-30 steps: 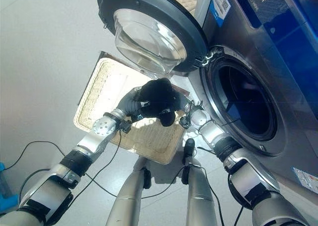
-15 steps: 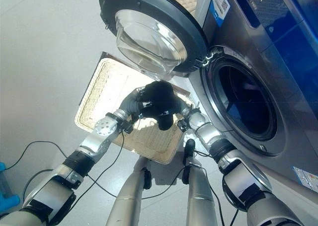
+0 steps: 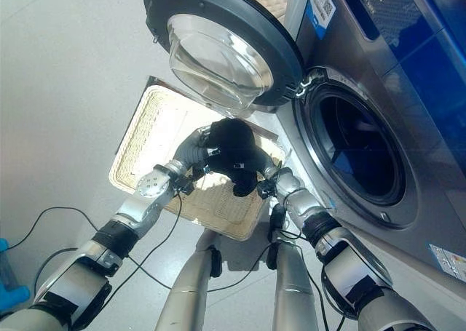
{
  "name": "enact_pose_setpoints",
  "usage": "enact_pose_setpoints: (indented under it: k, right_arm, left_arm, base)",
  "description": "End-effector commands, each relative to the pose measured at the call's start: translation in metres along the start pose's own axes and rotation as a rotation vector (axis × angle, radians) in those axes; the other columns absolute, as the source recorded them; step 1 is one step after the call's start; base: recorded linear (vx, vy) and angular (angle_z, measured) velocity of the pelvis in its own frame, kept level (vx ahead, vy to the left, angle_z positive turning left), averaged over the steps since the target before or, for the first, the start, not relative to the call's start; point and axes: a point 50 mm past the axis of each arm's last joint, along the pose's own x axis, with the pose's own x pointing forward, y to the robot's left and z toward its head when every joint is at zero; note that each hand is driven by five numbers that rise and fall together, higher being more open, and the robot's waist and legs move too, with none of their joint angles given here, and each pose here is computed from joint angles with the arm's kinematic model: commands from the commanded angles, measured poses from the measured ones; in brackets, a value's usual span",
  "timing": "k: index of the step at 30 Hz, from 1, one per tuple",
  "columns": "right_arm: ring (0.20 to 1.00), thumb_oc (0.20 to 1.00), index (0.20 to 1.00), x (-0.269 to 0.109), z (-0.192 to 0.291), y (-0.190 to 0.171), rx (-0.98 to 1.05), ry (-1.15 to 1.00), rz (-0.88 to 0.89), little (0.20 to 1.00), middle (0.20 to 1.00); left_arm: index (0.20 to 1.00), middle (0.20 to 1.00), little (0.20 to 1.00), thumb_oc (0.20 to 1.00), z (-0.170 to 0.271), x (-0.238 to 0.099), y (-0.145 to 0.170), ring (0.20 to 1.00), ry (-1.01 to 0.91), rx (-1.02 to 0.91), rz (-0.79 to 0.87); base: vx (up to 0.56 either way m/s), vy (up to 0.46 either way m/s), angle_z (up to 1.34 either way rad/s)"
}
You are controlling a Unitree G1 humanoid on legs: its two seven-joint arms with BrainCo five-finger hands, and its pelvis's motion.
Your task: Put the clothes into the washing machine.
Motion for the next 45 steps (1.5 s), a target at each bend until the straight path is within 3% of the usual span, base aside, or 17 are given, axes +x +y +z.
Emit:
enact_pose_setpoints:
  k: [1, 5, 6, 7, 8, 17, 30, 40, 45]
  right_arm:
    - [0.2, 0.2, 0.2, 0.023, 0.068, 0.029, 0.159, -0.33, 0.016, 0.2, 0.2]
    - [0.2, 0.2, 0.2, 0.022, 0.069, 0.026, 0.187, -0.353, -0.014, 0.2, 0.2]
    - [0.2, 0.2, 0.2, 0.018, 0.072, 0.016, 0.274, -0.406, -0.099, 0.2, 0.2]
    - [0.2, 0.2, 0.2, 0.017, 0.071, 0.012, 0.307, -0.42, -0.124, 0.2, 0.2]
    - [0.2, 0.2, 0.2, 0.015, 0.07, 0.008, 0.34, -0.435, -0.152, 0.2, 0.2]
    - [0.2, 0.2, 0.2, -0.013, 0.043, -0.032, 0.569, -0.557, -0.474, 0.2, 0.2]
    - [0.2, 0.2, 0.2, -0.049, 0.001, -0.08, 0.966, -0.688, -0.764, 0.2, 0.2]
    - [0.2, 0.2, 0.2, -0.076, 0.016, -0.14, 1.182, -0.92, -0.981, 0.2, 0.2]
    - [0.2, 0.2, 0.2, -0.088, 0.051, -0.173, 1.114, -0.964, -1.046, 0.2, 0.2]
  left_arm:
    - [0.2, 0.2, 0.2, 0.2, 0.036, 0.028, -0.078, 0.2, -0.199, -0.064, -0.346]
    - [0.2, 0.2, 0.2, 0.2, 0.035, 0.028, -0.078, 0.2, -0.19, -0.056, -0.34]
    - [0.241, 0.241, 0.241, 0.241, 0.03, 0.027, -0.076, 0.241, -0.165, -0.034, -0.331]
    - [0.529, 0.529, 0.529, 0.529, 0.028, 0.027, -0.076, 0.529, -0.155, -0.03, -0.327]
    - [1.0, 1.0, 1.0, 1.0, 0.026, 0.026, -0.075, 1.0, -0.144, -0.023, -0.323]
    - [1.0, 1.0, 1.0, 1.0, 0.011, 0.018, -0.072, 1.0, -0.098, 0.049, -0.275]
    - [1.0, 1.0, 1.0, 1.0, 0.011, 0.014, -0.077, 1.0, -0.136, -0.02, -0.217]
    - [1.0, 1.0, 1.0, 1.0, 0.017, 0.017, -0.075, 1.0, -0.147, -0.044, -0.209]
    - [1.0, 1.0, 1.0, 1.0, 0.026, 0.017, -0.075, 1.0, -0.162, -0.039, -0.23]
  base:
    - [0.0, 0.0, 0.0]
    - [0.0, 0.007, -0.02]
    - [0.0, 0.033, -0.05]
    - [0.0, 0.037, -0.03]
    - [0.0, 0.016, -0.05]
    - [-0.01, 0.045, -0.06]
    - [0.01, 0.091, -0.14]
    - [0.01, 0.017, -0.03]
    - [0.01, -0.012, 0.04]
